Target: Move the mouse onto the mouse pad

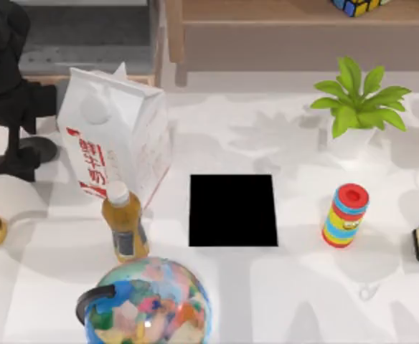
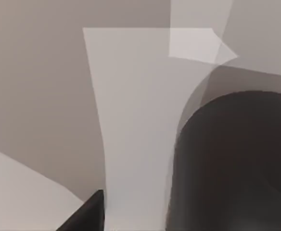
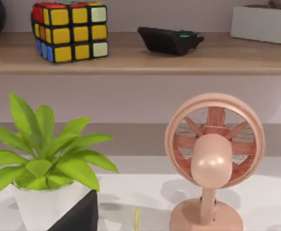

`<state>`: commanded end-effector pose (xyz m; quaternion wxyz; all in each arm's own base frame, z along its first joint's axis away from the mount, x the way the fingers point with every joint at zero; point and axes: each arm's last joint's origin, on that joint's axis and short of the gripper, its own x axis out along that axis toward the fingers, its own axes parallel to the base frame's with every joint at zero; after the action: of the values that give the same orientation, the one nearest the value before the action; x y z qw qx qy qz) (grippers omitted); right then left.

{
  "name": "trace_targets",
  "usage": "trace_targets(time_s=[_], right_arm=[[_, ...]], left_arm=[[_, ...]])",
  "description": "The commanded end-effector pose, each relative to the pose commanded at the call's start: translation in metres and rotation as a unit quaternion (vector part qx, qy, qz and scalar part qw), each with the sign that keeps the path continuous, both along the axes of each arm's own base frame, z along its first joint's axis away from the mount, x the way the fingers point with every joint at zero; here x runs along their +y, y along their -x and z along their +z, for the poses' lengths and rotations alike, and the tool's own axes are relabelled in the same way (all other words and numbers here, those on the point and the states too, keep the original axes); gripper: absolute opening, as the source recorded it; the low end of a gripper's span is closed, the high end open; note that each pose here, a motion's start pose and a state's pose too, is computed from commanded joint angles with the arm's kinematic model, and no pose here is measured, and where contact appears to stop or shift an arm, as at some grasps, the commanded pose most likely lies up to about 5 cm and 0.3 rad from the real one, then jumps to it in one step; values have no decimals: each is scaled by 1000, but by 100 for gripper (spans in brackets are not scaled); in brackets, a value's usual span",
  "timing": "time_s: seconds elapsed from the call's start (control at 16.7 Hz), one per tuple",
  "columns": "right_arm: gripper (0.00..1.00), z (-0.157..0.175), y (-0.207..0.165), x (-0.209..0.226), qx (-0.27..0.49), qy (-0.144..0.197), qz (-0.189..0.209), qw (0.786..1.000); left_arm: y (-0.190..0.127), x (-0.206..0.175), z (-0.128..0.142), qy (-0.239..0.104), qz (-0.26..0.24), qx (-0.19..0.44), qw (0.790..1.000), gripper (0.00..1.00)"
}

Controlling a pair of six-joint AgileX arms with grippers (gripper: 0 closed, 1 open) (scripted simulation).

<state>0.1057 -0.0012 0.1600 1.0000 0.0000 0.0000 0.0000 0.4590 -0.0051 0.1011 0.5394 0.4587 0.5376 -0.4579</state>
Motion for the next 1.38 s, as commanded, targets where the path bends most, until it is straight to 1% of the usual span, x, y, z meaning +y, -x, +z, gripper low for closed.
trace_targets(time_s=[0.6, 0.66, 1.08, 1.14, 1.26, 1.38], right_arm=[[100, 0, 0, 0, 0, 0, 0, 1000], [100, 0, 0, 0, 0, 0, 0, 1000], [100, 0, 0, 0, 0, 0, 0, 1000], [100, 0, 0, 0, 0, 0, 0, 1000], [100, 0, 0, 0, 0, 0, 0, 1000], [100, 0, 0, 0, 0, 0, 0, 1000]], left_arm=[[0, 0, 0, 0, 0, 0, 1000, 2], [0, 0, 0, 0, 0, 0, 1000, 0], [0, 0, 0, 0, 0, 0, 1000, 0], [4, -1, 13, 1, 4, 1, 1000, 0], [5, -1, 14, 1, 9, 4, 1000, 0], [9, -1, 20, -1, 22, 10, 1000, 0]])
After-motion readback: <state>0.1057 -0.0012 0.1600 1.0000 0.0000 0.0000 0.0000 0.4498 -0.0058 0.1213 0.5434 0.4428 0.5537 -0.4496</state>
